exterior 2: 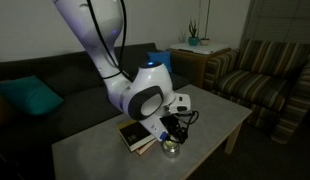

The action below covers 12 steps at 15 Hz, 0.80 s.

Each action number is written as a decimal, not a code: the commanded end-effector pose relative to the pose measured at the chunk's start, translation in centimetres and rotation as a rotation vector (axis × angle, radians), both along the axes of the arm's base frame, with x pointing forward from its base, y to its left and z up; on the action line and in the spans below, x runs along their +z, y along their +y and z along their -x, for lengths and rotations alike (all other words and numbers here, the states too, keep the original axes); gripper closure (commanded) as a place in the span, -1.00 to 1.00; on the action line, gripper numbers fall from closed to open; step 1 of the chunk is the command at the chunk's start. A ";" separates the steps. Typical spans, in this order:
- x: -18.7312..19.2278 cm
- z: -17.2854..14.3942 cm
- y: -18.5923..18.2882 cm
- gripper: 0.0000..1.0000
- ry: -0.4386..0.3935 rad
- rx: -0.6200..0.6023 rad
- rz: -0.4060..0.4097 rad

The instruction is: Put the silver lid on top of the silver tin

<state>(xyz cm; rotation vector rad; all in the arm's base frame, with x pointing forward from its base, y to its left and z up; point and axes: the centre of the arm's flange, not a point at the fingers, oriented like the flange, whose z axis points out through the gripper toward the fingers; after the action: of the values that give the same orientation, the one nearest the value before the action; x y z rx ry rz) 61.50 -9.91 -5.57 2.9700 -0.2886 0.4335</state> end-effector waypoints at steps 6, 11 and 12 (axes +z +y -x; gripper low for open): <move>1.2 -6.6 -0.3 0.13 0.276 0.150 -0.111; -0.1 -5.6 0.9 0.13 0.391 0.069 -0.102; -0.7 -5.9 0.9 0.13 0.388 0.051 -0.105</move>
<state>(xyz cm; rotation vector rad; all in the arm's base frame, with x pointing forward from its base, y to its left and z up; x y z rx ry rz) 66.38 -8.91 -4.46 3.0942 -0.1443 -0.1296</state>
